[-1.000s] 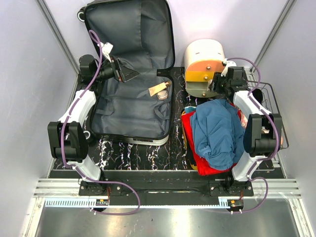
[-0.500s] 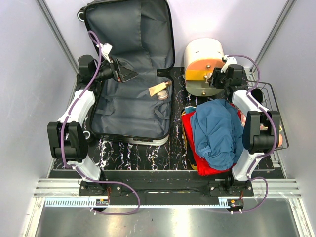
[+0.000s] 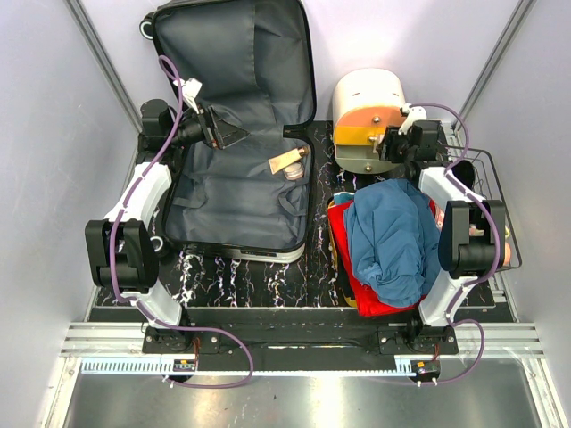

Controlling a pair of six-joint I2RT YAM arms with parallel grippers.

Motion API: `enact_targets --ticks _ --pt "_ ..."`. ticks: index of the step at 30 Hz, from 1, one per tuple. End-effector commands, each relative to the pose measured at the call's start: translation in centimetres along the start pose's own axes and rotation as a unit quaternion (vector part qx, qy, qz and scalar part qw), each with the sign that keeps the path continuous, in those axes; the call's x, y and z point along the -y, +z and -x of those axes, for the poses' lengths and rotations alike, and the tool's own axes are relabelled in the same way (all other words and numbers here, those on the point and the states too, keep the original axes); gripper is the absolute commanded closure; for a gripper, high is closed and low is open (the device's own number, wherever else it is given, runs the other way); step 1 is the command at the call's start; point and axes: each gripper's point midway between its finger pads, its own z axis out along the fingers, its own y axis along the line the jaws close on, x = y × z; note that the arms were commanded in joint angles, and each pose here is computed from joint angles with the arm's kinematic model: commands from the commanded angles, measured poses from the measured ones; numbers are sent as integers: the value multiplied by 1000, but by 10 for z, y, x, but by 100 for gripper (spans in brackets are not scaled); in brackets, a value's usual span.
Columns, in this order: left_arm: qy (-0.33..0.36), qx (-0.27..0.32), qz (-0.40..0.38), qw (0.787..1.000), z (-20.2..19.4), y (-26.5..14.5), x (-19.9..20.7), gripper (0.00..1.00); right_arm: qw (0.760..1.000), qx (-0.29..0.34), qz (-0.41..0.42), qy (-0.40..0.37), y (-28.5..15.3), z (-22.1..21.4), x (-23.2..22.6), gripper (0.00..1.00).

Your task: Open, take out, and arrange the luggage

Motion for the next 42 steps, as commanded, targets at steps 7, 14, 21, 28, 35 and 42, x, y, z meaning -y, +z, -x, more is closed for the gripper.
enact_targets --ticks 7,14,21,28,35,42 --pt "31 16 2 999 15 -2 3 1 1000 13 -9 -26 -11 -2 6 100" --pt "28 14 2 999 14 -1 1 1 1000 -22 -13 -11 -10 9 5 100" --pt "24 13 3 1000 11 -1 -1 1 990 -141 -20 12 -2 -13 8 100" --pt "23 14 4 1000 8 -2 -2 1 991 -131 -22 11 6 -15 11 100" --pt "24 20 14 999 13 -8 -8 1 995 -94 -15 23 3 5 5 100" --pt "20 18 11 1000 14 -6 -10 1 993 -108 -17 37 5 5 4 52"
